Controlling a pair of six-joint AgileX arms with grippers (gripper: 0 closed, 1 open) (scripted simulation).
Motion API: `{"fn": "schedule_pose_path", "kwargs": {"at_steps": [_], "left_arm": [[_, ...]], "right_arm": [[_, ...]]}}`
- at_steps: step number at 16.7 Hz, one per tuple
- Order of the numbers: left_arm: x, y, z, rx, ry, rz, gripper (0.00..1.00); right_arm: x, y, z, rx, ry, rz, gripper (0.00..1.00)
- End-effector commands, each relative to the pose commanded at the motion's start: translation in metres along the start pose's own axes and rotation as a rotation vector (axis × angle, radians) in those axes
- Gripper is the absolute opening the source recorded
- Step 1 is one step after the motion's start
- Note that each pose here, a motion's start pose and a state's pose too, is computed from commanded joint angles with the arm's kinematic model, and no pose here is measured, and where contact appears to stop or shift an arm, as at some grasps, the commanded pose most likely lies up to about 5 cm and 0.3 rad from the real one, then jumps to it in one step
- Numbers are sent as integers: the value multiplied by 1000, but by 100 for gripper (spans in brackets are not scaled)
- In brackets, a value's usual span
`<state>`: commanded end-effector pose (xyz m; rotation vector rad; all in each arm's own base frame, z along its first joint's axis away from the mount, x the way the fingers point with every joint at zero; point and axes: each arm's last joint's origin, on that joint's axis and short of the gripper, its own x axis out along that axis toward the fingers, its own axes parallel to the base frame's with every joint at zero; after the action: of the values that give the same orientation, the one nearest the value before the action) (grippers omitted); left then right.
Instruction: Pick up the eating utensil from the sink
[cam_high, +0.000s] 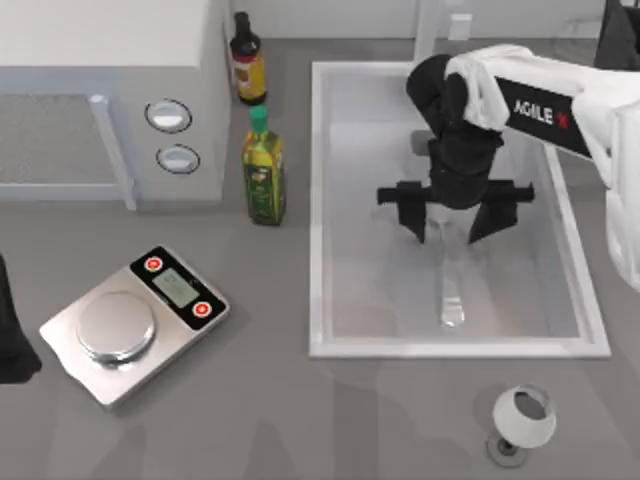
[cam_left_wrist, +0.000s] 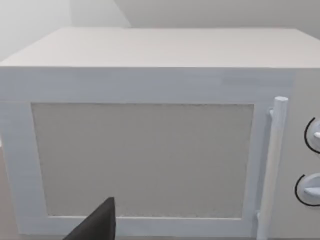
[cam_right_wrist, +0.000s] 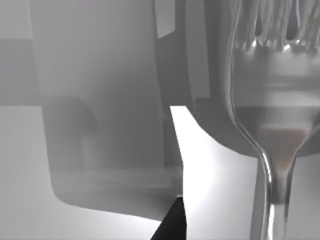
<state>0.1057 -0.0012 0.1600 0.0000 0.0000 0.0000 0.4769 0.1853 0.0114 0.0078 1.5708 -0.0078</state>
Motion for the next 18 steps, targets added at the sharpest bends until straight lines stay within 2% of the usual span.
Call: {"fn": "schedule_pose_path", "kwargs": {"at_steps": [4,5,12,13,18], "left_arm": [[0,0,0,0,0,0,100],[0,0,0,0,0,0,100],[0,0,0,0,0,0,100],[0,0,0,0,0,0,100],[0,0,0,0,0,0,100]], "right_arm": [[0,0,0,0,0,0,2],[0,0,0,0,0,0,0],[0,0,0,0,0,0,0],[-23,-1,4,-5,-43,0,0],[-42,2,10,-5,-29,-5,0]]}}
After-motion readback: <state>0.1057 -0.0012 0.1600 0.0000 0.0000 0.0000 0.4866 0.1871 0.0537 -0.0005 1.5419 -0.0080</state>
